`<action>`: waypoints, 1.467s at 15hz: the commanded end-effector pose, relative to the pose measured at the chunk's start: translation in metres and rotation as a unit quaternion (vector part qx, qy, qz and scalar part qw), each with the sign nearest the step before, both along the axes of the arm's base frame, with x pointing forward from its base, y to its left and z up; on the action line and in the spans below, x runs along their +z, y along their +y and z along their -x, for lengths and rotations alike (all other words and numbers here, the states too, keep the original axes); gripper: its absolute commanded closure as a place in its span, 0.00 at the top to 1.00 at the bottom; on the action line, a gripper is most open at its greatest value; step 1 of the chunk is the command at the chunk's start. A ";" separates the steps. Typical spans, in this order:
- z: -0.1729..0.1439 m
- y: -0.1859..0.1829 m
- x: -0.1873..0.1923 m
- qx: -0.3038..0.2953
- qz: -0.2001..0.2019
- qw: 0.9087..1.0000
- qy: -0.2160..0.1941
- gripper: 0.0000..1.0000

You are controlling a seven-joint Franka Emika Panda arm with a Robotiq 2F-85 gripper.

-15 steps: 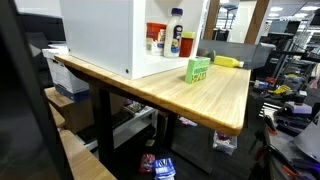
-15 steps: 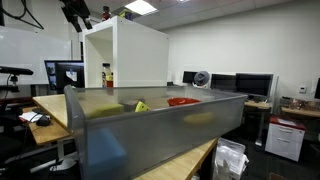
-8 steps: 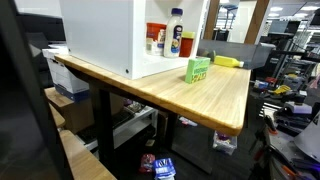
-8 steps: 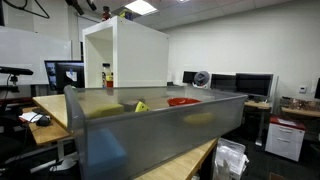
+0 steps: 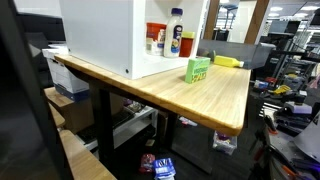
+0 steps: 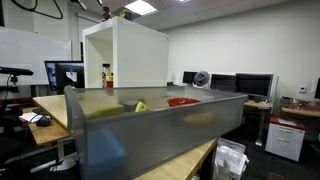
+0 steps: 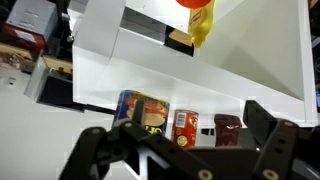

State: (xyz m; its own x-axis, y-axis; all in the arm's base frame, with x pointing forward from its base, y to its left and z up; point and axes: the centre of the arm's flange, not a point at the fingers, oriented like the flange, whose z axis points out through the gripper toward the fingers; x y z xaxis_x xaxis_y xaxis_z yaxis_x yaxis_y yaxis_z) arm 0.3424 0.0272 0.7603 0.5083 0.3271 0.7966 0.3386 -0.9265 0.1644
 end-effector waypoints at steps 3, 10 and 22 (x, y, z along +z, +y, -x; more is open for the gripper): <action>-0.043 0.006 0.015 0.098 0.022 0.993 -0.060 1.00; -0.081 0.018 0.027 0.086 0.043 0.988 -0.123 1.00; -0.137 0.014 0.031 -0.022 0.002 0.991 -0.130 1.00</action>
